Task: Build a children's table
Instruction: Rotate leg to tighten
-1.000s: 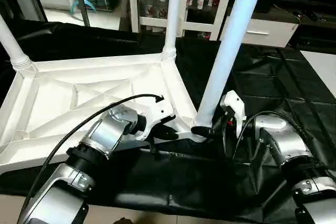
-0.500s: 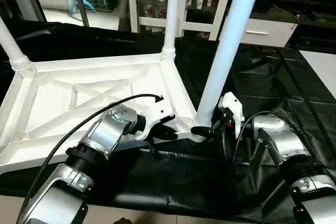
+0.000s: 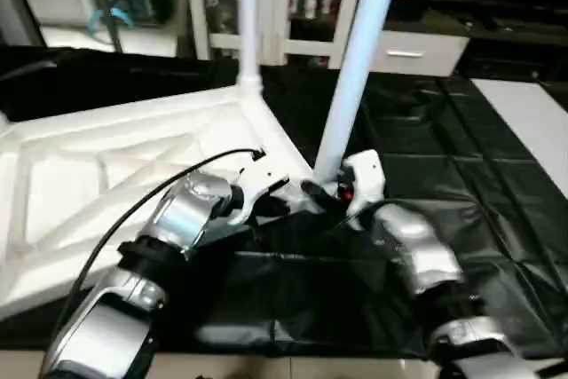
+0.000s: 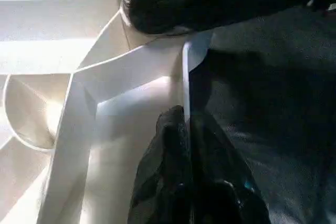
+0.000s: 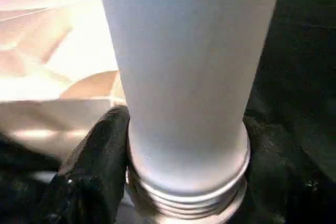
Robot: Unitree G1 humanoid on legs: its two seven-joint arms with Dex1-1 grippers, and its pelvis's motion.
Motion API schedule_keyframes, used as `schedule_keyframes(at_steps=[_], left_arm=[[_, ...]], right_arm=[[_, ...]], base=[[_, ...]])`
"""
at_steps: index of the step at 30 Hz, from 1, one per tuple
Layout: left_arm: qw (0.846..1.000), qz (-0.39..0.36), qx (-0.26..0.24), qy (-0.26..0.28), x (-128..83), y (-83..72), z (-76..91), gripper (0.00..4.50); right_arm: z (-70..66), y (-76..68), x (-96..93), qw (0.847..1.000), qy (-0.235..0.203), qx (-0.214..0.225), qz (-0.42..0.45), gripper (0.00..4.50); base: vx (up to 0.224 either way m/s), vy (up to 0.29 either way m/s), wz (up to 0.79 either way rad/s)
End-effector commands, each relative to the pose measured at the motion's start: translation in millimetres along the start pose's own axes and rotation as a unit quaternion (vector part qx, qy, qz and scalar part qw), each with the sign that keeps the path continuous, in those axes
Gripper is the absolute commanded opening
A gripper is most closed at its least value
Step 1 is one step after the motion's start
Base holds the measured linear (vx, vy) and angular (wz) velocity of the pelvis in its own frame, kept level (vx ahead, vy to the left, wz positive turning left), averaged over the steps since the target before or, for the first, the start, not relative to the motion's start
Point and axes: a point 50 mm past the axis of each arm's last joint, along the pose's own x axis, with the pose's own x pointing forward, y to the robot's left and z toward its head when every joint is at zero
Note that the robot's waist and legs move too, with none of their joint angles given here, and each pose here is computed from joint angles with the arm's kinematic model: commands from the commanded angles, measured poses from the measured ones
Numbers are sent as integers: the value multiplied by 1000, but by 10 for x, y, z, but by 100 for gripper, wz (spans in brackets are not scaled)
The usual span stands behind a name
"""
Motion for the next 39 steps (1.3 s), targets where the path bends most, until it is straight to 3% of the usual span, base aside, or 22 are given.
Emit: schedule_keyframes(at_steps=[1,3,6,10,12,13,19,21,23,28,32,35,39], left_arm=[[999,-37,-8,15,146,-147,-64,0],[1000,-25,-8,9,166,-127,-30,0],[1000,-24,-8,8,171,-125,-24,0],[1000,-20,-12,5,181,-113,-27,0],[1000,-20,-12,5,179,-110,-30,0],[1000,-20,-13,5,173,-110,-37,0],[1000,-26,-13,6,151,-111,-79,0],[1000,-28,-12,7,144,-112,-89,0],[999,-36,-11,10,131,-119,-105,0],[999,-46,-7,13,120,-129,-121,0],[998,-63,-4,16,116,-154,-131,0],[997,-73,-2,19,117,-177,-136,0],[997,-78,-2,20,111,-191,-145,0]], right_arm=[[-114,-175,-8,990,42,-1,-136,272],[-110,-88,67,971,44,5,-234,272],[-92,-47,91,968,41,9,-248,272],[72,225,206,986,-7,36,-163,272],[95,247,210,988,-15,37,-149,272],[139,248,199,990,-31,25,-133,307],[271,77,59,992,-68,-1,-104,376],[318,-2,4,993,-73,-37,-88,388],[384,-110,-103,990,-74,-121,-24,417],[406,-284,-274,980,-37,-172,95,444],[327,-411,-387,970,11,-172,174,444],[277,-500,-419,963,47,-144,222,444],[284,-529,-376,961,56,-141,233,444]], base=[[0,0,0],[0,0,0],[0,0,0],[0,0,0],[0,0,0],[0,0,0],[0,0,0],[0,0,0],[0,0,0],[0,0,0],[0,0,0],[0,0,0],[0,0,0]])
